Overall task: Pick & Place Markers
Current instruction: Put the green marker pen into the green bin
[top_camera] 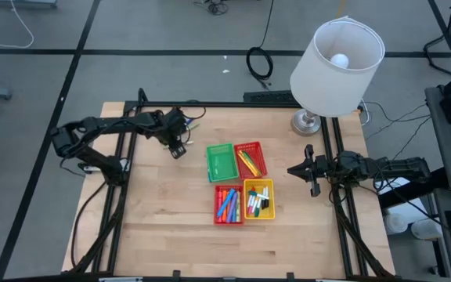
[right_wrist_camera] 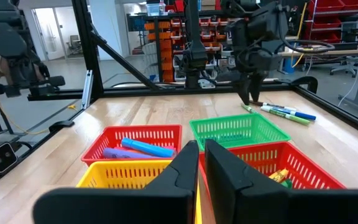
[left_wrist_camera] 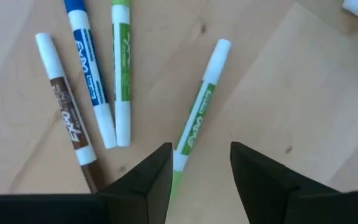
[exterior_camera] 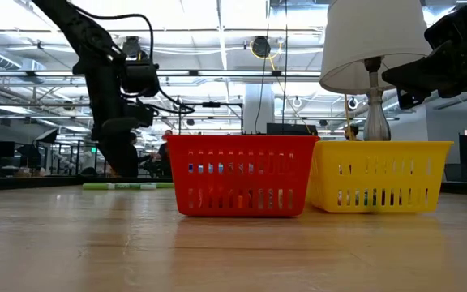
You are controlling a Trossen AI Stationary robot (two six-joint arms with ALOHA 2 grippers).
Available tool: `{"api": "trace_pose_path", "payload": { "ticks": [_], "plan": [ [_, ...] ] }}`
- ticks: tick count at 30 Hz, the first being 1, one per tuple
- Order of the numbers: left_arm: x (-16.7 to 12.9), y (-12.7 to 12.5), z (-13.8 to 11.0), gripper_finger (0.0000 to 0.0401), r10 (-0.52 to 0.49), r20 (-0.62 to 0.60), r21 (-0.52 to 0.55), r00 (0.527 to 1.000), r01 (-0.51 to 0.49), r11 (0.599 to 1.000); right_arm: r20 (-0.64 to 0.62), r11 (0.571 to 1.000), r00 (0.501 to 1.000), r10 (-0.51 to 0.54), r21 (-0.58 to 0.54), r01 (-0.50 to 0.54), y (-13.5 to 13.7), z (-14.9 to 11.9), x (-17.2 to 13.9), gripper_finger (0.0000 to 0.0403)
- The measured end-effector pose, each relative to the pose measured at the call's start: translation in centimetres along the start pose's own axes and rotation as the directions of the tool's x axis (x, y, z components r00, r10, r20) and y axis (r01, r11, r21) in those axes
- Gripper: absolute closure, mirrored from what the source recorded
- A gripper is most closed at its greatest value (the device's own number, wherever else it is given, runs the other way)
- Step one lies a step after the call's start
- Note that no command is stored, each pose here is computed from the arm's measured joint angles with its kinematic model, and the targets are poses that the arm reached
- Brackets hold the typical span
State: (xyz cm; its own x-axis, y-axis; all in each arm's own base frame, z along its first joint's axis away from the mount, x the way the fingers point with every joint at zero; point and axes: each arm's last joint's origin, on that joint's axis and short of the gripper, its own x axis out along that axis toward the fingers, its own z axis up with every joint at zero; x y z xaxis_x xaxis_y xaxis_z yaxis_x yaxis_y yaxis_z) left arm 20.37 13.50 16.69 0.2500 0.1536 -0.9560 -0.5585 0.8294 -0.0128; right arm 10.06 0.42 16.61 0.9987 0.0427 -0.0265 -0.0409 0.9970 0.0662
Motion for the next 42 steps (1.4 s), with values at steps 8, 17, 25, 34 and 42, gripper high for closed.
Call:
{"api": "trace_pose_path", "payload": {
  "ticks": [8,17,25,34,42],
  "plan": [
    [1.2,0.3,0.0,0.0231,0.016,-0.044,0.049,0.999,-0.014,0.999,0.0,1.0,1.0,0.0,0.0,0.0,0.0,0.0,0.0,0.0385],
    [4.6,0.4,0.0,0.0231,0.025,-0.169,0.075,0.985,-0.013,0.997,0.0,1.0,1.0,0.0,0.0,0.0,0.0,0.0,0.0,0.0385],
    [4.4,0.4,-0.1,0.0267,0.017,-0.153,0.08,0.988,-0.005,0.997,0.0,1.0,1.0,0.0,0.0,0.0,0.0,0.0,0.0,0.0385],
    [4.0,0.2,-0.2,0.0375,0.009,-0.139,0.113,0.99,0.007,0.994,0.0,1.0,1.0,0.0,0.0,0.0,0.0,0.0,0.0,0.0385],
    [4.0,0.0,-0.1,0.0351,0.008,-0.137,0.11,0.99,0.007,0.994,0.0,1.0,1.0,0.0,0.0,0.0,0.0,0.0,0.0,0.0385]
  ]
}}
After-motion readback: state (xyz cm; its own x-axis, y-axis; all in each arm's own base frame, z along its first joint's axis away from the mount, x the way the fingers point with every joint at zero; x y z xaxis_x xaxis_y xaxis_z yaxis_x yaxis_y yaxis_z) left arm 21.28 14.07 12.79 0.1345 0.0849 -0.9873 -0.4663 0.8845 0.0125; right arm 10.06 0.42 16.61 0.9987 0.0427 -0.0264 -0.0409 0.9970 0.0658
